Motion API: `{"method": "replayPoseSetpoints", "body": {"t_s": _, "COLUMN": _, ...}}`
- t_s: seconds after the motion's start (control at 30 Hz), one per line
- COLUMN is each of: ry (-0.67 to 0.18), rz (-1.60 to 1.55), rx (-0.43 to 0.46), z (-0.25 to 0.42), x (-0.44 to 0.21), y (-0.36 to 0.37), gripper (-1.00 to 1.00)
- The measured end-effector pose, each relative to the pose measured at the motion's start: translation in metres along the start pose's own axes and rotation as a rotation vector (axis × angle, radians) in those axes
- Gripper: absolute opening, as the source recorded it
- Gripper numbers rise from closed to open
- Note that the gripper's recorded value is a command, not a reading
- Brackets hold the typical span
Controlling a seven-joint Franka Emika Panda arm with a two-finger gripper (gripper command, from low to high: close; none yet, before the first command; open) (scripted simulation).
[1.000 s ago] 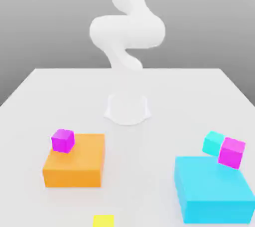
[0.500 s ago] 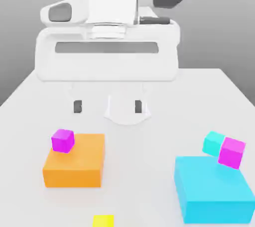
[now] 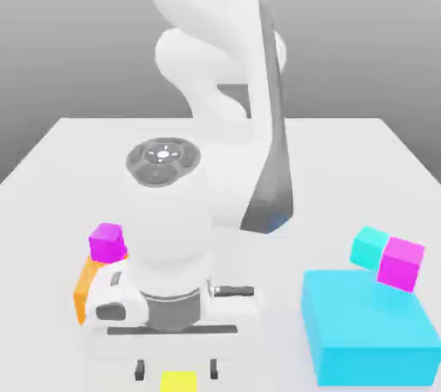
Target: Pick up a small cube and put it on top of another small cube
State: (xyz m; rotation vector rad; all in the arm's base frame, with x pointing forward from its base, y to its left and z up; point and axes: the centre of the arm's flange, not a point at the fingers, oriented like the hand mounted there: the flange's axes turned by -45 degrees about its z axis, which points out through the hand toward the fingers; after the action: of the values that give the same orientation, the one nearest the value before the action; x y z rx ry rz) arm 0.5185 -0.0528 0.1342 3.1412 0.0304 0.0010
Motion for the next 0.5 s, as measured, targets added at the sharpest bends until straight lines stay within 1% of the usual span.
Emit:
{"method": "replayPoseSetpoints", "body": {"t_s": 0.23, "ry": -0.001, "rz": 0.000, "rx": 0.000, "z": 0.003, "x": 0.000, "y": 0.000, "gripper": -1.00}}
{"method": "replayPoseSetpoints", "body": {"t_s": 0.37, "ry": -0.001, "rz": 0.000, "rx": 0.000, "z": -0.042, "x": 0.000, "y": 0.000, "gripper": -1.00}}
{"method": "replayPoseSetpoints", "body": {"t_s": 0.4, "ry": 0.000, "rz": -0.022, "rx": 0.005, "z": -0.055, "x": -0.001, "y": -0.011, "gripper": -1.00}}
{"method": "replayPoseSetpoints", "body": {"t_s": 0.5, "ry": 0.001, "rz": -0.175, "rx": 0.027, "z": -0.089, "x": -0.009, "y": -0.086, "gripper": -1.00}}
